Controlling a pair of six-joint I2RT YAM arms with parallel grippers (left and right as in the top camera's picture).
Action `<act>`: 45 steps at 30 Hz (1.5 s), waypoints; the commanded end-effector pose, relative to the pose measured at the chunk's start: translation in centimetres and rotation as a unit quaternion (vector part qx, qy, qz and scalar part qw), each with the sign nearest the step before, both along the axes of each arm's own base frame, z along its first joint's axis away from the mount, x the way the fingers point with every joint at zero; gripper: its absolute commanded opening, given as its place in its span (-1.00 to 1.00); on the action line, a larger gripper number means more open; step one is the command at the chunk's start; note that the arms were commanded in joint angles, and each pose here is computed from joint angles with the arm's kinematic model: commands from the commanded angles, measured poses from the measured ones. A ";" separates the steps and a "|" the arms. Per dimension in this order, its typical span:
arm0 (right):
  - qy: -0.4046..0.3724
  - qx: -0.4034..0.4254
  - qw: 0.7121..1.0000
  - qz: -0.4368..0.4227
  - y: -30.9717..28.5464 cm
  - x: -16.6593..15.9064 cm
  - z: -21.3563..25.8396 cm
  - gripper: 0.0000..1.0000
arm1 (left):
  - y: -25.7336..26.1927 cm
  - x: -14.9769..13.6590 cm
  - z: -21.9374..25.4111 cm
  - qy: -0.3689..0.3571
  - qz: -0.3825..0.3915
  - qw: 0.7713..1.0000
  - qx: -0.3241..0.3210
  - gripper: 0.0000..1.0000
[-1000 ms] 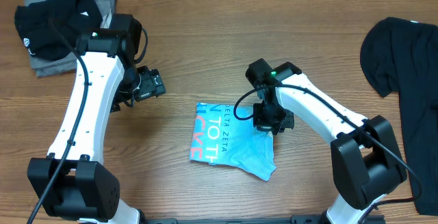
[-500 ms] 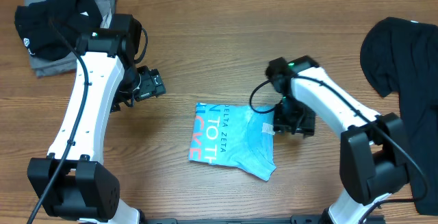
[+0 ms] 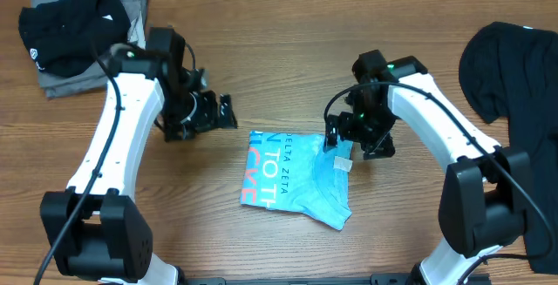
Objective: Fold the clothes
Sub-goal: 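Grasp the folded blue shirt's left side with the left gripper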
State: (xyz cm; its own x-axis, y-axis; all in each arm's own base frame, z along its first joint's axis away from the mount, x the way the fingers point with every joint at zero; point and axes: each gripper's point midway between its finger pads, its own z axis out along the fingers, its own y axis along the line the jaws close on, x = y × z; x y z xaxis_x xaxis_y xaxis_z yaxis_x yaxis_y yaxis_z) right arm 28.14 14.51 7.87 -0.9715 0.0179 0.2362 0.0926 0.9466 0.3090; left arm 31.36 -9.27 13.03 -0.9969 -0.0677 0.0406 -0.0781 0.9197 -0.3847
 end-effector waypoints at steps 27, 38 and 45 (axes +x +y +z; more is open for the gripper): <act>-0.020 0.095 0.988 -0.118 -8.3 3.5 1.9 1.00 | -5.7 -5.5 -9.6 0.025 -0.069 0.996 -0.044 1.00; -0.022 0.095 0.988 -0.118 -8.3 3.7 1.9 1.00 | -7.9 -6.3 -11.1 0.039 -0.019 0.994 -0.101 1.00; -0.022 0.095 0.988 -0.118 -8.3 3.6 1.9 1.00 | -9.1 -6.4 -11.8 0.023 -0.023 0.993 -0.116 1.00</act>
